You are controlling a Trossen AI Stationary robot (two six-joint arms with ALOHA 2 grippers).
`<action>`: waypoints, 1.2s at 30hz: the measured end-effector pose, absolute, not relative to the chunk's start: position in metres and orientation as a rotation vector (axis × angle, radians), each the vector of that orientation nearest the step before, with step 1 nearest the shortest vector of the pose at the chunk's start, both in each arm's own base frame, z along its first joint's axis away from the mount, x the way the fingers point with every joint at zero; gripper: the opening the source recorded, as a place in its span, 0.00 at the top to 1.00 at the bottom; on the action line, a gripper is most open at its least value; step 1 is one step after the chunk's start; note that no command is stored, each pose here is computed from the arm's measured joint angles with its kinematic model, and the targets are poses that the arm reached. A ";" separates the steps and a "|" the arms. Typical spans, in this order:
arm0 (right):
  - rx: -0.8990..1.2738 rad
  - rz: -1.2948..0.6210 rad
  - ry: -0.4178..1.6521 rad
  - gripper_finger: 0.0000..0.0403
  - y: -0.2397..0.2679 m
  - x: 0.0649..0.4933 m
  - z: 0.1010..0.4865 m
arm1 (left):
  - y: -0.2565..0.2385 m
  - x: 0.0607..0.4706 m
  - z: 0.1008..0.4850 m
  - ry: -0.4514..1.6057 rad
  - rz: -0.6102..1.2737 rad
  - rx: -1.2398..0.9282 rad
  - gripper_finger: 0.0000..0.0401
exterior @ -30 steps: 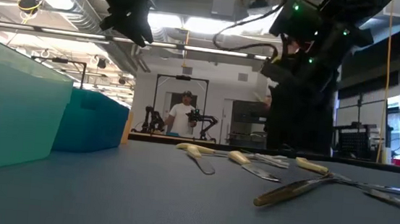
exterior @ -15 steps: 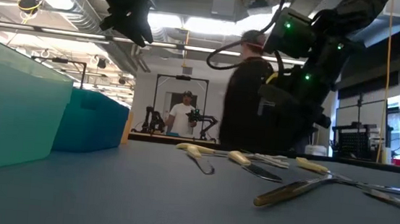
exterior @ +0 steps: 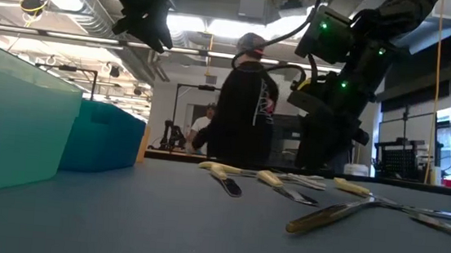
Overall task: Sort silverware by color (type)
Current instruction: Put the white-green knife into the blue bin
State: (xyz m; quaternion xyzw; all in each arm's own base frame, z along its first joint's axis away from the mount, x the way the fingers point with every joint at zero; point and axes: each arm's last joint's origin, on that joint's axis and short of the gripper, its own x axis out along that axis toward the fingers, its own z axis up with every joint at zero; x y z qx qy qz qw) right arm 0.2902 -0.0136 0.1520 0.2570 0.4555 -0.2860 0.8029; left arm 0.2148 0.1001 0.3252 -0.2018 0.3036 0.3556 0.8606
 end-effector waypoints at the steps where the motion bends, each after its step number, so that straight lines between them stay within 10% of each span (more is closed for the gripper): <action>1: 0.551 -0.613 0.976 0.62 -0.014 0.290 0.152 | 0.100 0.215 0.325 0.636 0.747 -0.427 0.66; 36: 0.536 -0.630 1.074 0.62 -0.013 0.295 0.124 | 0.100 0.215 0.325 0.636 0.748 -0.428 0.66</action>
